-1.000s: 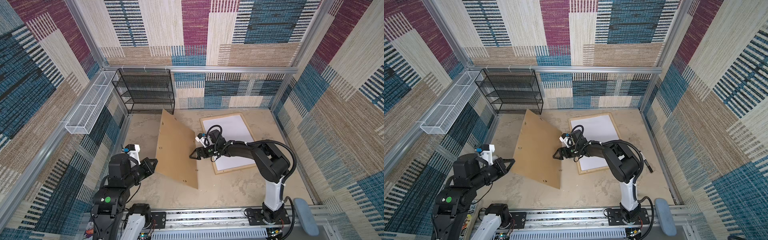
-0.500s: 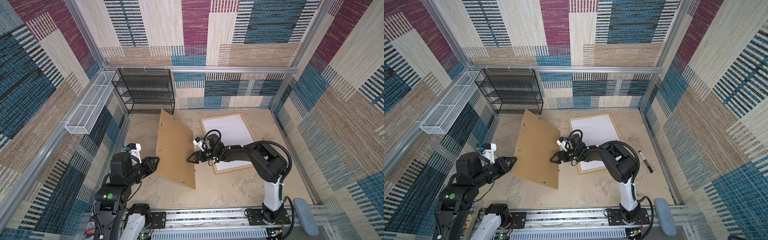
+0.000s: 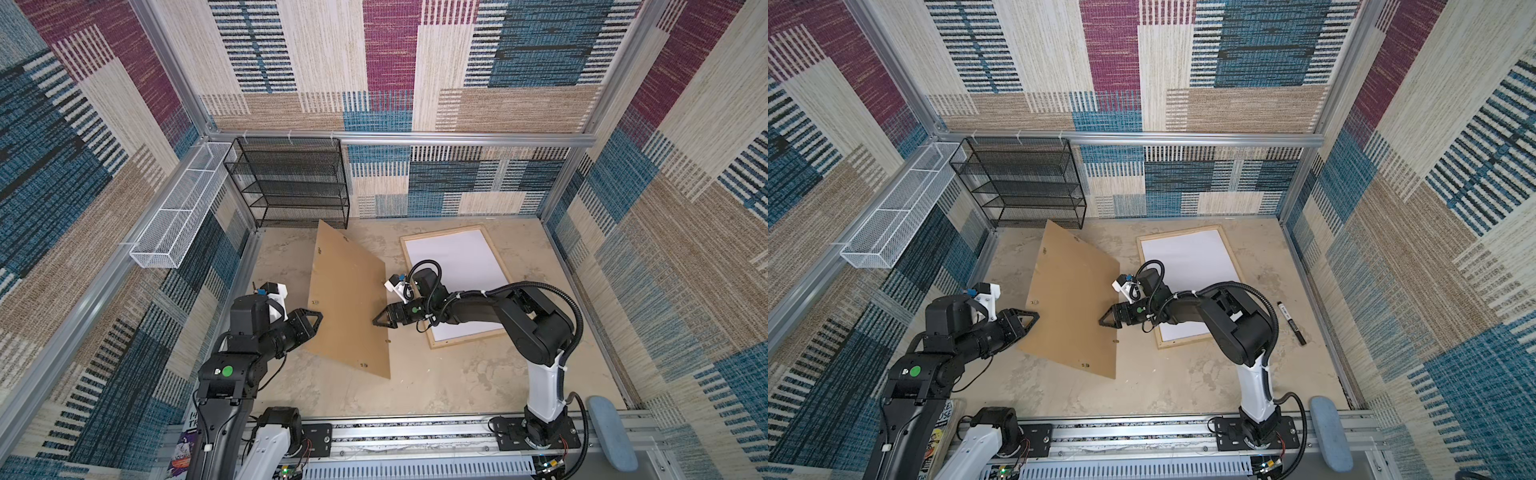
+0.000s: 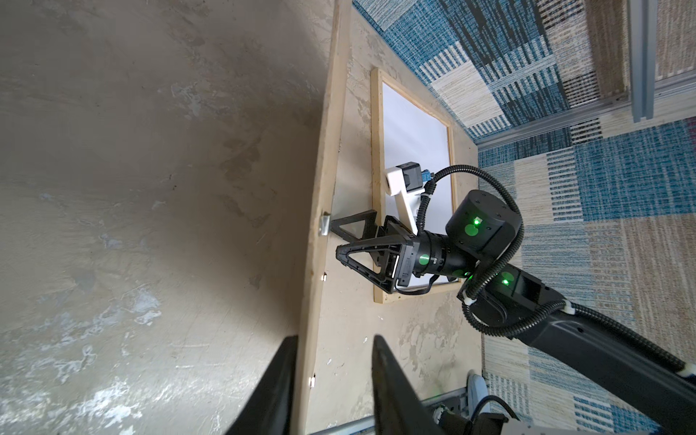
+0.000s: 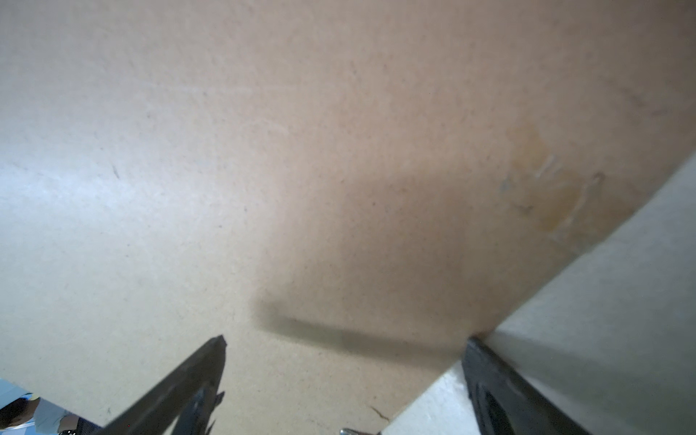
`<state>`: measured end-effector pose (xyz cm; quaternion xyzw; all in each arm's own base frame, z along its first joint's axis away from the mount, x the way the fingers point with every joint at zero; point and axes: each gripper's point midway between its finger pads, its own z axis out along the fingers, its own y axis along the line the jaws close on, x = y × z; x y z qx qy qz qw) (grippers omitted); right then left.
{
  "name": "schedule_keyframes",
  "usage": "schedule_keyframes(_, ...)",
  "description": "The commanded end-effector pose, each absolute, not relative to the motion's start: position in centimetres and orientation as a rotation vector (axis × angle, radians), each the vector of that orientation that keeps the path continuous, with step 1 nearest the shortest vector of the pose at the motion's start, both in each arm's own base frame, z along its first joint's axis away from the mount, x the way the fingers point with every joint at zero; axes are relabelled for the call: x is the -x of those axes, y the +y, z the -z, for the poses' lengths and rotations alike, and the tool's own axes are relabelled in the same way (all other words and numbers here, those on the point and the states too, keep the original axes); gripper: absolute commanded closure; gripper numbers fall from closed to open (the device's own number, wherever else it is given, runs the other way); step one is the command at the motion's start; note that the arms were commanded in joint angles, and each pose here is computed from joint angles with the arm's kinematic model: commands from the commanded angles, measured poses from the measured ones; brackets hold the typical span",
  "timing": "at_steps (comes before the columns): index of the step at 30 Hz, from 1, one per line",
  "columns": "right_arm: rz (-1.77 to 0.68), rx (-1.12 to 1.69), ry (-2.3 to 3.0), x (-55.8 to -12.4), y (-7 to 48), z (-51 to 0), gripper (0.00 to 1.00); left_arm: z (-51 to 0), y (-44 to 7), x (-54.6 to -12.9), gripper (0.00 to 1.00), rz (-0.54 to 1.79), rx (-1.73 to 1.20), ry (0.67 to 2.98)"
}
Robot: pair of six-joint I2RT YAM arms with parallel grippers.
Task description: Put the photo into the frame
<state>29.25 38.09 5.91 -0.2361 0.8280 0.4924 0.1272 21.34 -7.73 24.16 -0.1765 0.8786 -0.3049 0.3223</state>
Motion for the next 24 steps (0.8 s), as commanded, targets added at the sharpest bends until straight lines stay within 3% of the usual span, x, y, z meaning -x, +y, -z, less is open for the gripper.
schedule_keyframes(1,-1.477,0.702,2.436,-28.3,38.3,-5.6,0.00,-24.1,-8.0,-21.5,0.66,0.811,0.438,2.312)
schedule_keyframes(5,-1.478,0.721,2.429,-28.2,38.4,-5.6,0.00,-23.9,-7.7,-21.9,0.72,0.782,0.440,2.324)
schedule_keyframes(11,-1.456,0.741,2.412,-28.4,38.4,-6.0,0.00,-23.7,-7.3,-22.5,0.99,0.733,0.432,2.363)
schedule_keyframes(16,-1.406,0.778,2.369,-29.0,38.3,-7.7,0.00,-24.7,-7.1,-22.4,1.00,0.708,0.400,2.345)
schedule_keyframes(24,-1.295,0.700,2.195,-33.3,33.9,-16.0,0.00,-28.2,-7.8,-21.6,1.00,0.792,0.355,2.205)
